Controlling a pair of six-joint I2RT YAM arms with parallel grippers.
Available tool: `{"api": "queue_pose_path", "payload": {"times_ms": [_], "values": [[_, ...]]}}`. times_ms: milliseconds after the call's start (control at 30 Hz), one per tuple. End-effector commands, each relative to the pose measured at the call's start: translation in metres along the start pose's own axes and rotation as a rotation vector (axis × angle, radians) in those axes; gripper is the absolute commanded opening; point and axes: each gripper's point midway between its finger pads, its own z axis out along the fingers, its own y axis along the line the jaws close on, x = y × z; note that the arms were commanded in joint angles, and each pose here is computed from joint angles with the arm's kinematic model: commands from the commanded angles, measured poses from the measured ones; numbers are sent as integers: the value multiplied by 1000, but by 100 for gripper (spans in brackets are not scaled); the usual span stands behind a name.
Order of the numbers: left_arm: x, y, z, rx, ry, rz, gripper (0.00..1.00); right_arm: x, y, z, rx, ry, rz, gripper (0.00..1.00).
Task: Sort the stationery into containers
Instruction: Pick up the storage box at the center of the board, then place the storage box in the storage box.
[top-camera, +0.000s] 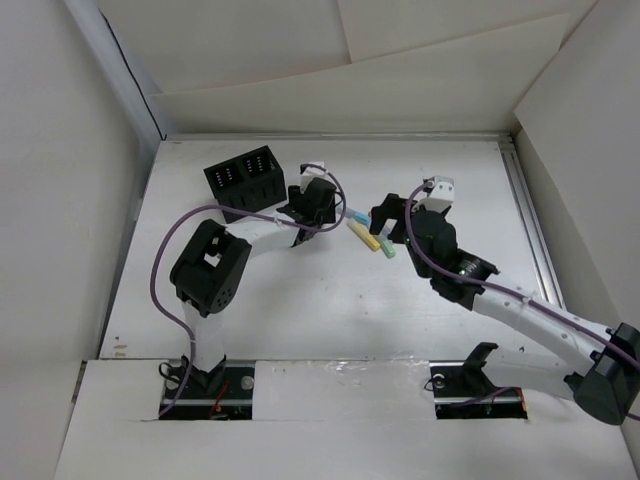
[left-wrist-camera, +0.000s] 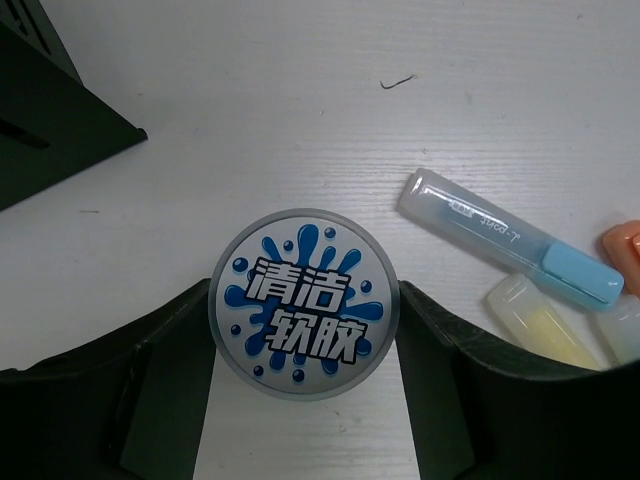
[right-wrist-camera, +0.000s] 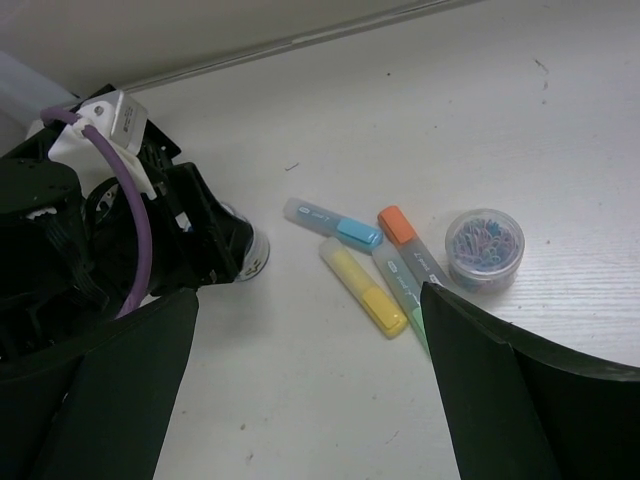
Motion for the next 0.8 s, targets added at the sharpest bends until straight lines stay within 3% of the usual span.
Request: {"api": "queue_pose_path", "payload": {"times_ms": [0, 133, 367, 567, 767], "values": [[-29, -3, -11, 17, -68, -34, 48, -13, 4, -5, -25, -39, 29, 99], [-62, -9, -41, 85, -133, -97, 34, -20, 3, -8, -25, -57, 41, 99], [-133, 8, -104, 134, -264, -214, 31, -23, -2, -13, -22, -70, 49, 99], [-197, 61, -111, 97, -358, -364, 31, -20, 0, -11, -29, -64, 48, 99], [-245, 111, -81, -11, -398, -408, 29, -17, 2, -10, -35, -53, 42, 99]]}}
